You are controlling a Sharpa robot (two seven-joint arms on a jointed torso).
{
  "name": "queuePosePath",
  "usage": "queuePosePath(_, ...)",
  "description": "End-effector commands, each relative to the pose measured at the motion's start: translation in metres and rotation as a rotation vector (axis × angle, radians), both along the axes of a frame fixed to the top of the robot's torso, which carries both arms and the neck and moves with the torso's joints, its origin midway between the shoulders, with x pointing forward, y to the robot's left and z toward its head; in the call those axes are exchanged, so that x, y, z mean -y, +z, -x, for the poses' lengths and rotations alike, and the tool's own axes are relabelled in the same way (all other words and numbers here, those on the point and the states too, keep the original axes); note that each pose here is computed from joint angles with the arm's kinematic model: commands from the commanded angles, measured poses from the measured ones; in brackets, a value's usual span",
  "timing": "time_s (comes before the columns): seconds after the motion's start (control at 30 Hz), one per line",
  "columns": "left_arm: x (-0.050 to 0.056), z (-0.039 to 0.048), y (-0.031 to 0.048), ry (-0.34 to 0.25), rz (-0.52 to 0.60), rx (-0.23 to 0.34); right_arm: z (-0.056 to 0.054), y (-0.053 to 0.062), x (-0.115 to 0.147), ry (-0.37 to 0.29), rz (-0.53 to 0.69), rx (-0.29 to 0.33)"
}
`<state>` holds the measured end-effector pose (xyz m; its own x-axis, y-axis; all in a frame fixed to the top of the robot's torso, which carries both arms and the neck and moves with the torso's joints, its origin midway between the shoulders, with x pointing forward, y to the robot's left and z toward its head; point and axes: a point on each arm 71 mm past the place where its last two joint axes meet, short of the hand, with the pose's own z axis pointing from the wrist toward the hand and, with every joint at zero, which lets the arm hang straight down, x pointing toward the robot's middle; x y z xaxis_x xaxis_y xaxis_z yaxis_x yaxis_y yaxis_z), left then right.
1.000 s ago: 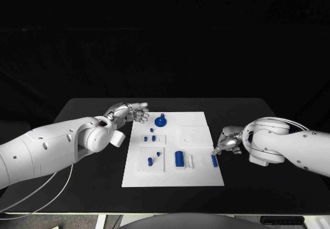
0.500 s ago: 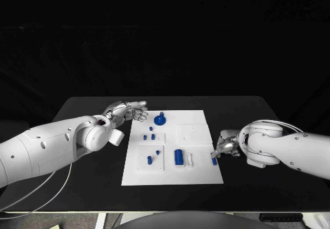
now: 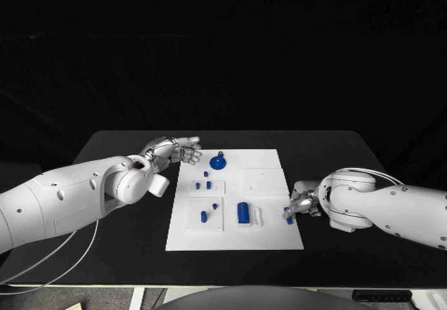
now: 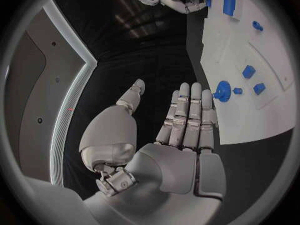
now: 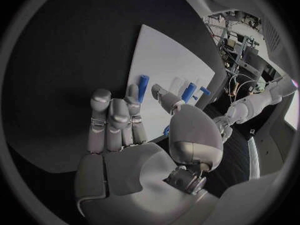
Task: Assemble the parts on the task board
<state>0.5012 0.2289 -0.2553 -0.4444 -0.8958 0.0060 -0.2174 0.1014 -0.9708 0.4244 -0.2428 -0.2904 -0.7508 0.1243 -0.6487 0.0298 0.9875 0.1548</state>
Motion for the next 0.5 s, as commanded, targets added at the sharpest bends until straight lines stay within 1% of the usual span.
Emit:
queuePosePath(0.03, 0.003, 0.0011, 0.0013, -0.017, 0.014, 0.01, -0.001, -0.001, -0.002, 0.052, 0.046, 0.038)
queuePosePath(0.1, 0.002, 0.0014, 0.0013, -0.015, 0.013, 0.009, -0.002, -0.001, -0.002, 0.073, 0.067, 0.064)
queuePosePath(0.17, 0.001, 0.0014, 0.0013, -0.014, 0.012, 0.009, -0.003, -0.001, -0.002, 0.079, 0.073, 0.078)
queuePosePath(0.37, 0.002, 0.0015, 0.0013, -0.016, 0.013, 0.009, -0.002, -0.001, -0.01, 0.094, 0.056, 0.085)
queuePosePath(0.5, 0.002, 0.0015, 0.0013, -0.016, 0.013, 0.009, -0.001, -0.001, -0.015, 0.1, 0.042, 0.079)
